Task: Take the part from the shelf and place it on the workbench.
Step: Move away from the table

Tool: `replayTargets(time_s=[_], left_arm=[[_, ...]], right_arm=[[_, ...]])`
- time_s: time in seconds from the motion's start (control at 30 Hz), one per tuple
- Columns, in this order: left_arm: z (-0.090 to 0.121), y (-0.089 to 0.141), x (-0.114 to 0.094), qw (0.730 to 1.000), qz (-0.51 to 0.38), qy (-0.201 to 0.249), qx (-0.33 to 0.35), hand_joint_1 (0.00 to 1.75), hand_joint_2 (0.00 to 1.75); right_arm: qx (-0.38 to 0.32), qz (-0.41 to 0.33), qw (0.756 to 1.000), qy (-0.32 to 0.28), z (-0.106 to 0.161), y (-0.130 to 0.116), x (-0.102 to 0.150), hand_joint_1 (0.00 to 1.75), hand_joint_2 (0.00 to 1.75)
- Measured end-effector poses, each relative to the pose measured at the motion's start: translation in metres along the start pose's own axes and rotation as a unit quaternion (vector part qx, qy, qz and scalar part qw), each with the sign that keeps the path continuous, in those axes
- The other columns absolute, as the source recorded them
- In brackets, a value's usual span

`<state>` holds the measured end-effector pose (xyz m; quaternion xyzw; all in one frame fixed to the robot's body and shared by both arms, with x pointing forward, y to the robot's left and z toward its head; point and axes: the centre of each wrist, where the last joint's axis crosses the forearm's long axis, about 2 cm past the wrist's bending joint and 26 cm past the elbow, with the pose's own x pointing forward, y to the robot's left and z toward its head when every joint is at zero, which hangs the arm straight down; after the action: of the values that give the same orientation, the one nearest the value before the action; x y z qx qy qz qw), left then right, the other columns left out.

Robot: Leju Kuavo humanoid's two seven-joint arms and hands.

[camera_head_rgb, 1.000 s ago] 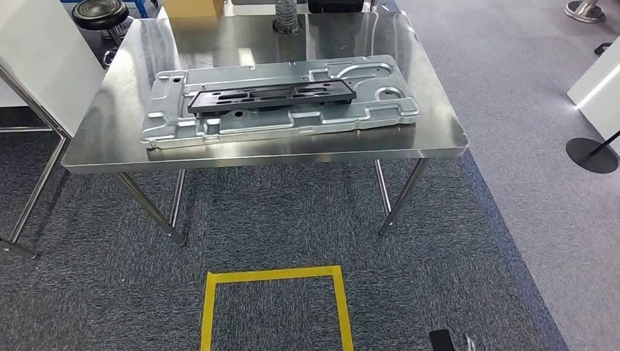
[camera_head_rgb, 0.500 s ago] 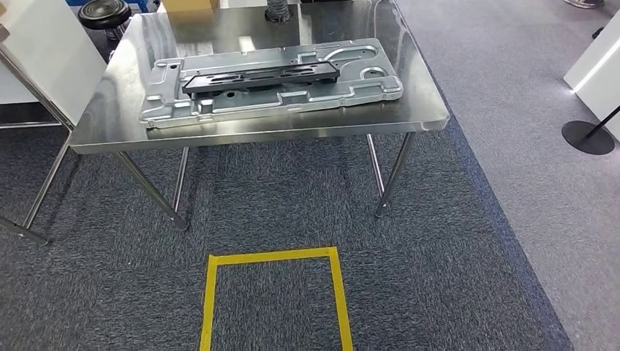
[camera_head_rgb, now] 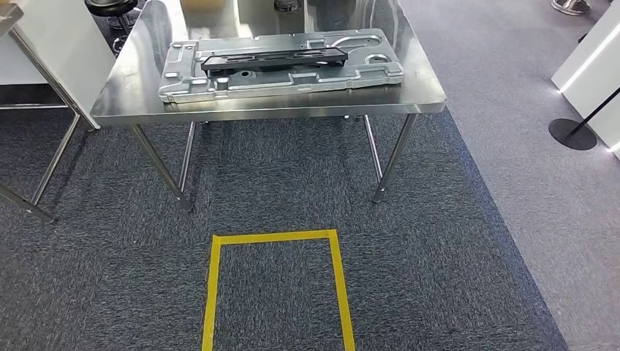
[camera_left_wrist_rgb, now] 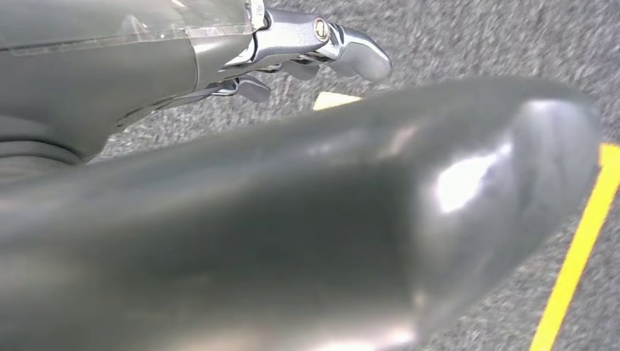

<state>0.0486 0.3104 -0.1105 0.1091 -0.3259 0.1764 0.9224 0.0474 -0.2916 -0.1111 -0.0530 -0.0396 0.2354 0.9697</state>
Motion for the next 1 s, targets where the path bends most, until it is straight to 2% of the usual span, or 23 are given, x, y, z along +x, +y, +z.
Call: replayTargets(time_s=[0.63, 0.77, 1.0], left_arm=[[0.0011, -0.0015, -0.0014, 1.0, -0.001, 0.024, 0.008, 0.0, 0.0], [0.0014, -0.0015, -0.0018, 1.0, -0.003, 0.026, 0.008, 0.0, 0.0], [0.0019, -0.0013, -0.0026, 1.0, -0.002, 0.026, 0.006, 0.0, 0.0]], right_arm=[[-0.002, -0.012, 1.0, 0.01, -0.0004, -0.0042, -0.0029, 0.0, 0.0], [0.0, -0.03, 0.999, 0.012, -0.0005, -0.0048, -0.0032, 0.0, 1.75], [0.0, -0.053, 0.998, 0.026, -0.0006, -0.0042, -0.0068, 0.0, 1.75]])
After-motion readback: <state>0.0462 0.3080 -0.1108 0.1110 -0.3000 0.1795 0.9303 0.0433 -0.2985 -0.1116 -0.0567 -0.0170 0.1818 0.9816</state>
